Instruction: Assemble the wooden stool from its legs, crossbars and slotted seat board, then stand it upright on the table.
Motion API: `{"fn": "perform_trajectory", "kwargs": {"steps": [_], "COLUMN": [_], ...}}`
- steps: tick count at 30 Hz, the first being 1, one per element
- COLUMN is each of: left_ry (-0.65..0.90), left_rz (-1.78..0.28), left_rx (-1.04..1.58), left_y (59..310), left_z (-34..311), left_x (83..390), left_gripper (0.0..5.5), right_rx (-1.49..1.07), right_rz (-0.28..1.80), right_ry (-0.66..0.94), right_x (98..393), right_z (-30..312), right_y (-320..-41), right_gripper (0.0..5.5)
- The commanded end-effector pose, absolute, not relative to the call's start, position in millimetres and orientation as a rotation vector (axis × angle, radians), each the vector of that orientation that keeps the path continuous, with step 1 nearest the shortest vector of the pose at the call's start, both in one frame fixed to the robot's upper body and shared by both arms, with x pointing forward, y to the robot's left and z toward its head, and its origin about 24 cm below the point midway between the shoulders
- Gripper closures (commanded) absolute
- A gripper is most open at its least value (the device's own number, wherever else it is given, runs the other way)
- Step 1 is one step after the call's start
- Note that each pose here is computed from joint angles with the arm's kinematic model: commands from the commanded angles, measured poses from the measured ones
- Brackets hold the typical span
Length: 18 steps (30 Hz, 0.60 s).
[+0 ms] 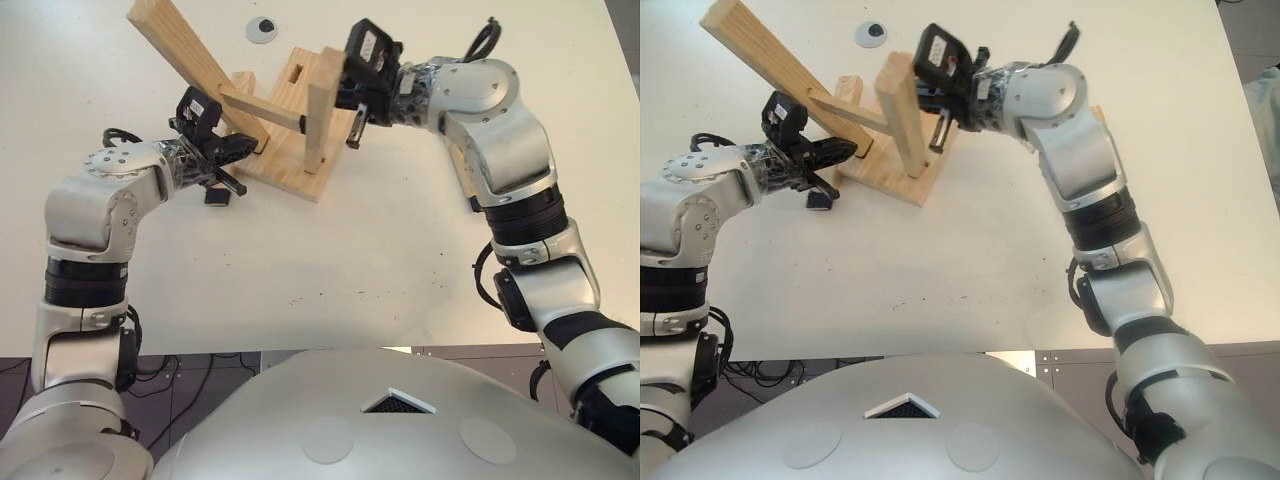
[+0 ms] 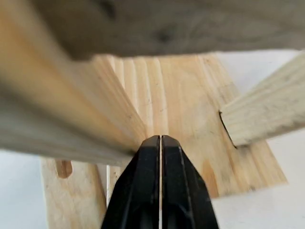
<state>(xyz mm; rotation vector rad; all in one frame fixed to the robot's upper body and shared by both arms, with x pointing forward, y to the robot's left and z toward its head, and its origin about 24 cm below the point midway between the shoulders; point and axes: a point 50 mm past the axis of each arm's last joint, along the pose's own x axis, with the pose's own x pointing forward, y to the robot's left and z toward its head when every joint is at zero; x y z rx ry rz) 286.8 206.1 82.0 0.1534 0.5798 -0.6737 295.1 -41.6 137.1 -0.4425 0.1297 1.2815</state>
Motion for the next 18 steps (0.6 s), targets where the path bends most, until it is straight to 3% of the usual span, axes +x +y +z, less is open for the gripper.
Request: {"fn": "perform_trajectory", "kwargs": {"steps": [1, 6, 9, 14, 18], "left_ry": [0.525, 0.486, 0.484, 0.500, 0.547], "left_rz": [-0.769, -0.784, -0.771, -0.627, -0.668], "left_rx": [0.201, 0.189, 0.196, 0.202, 0.226], "left_y": [183.5, 171.2, 179.7, 224.7, 222.1], "left_z": [85.9, 85.2, 87.3, 95.5, 93.2], "left_x": [307.0, 316.7, 314.8, 300.5, 277.6], "left_gripper": [5.47, 5.47, 5.47, 5.47, 5.47], "right_rx": [-0.452, -0.437, -0.429, -0.382, -0.388], "right_rz": [1.443, 1.516, 1.433, 1.237, 0.992], "right_ry": [0.072, 0.053, 0.070, 0.108, 0.183], "right_x": [276.2, 266.0, 278.3, 313.8, 347.9], "right_z": [148.1, 153.4, 155.6, 171.8, 167.4], "right_y": [-5.1, 10.9, -1.5, -65.8, -125.2], "right_gripper": [5.50, 5.50, 5.50, 5.50, 5.50]}}
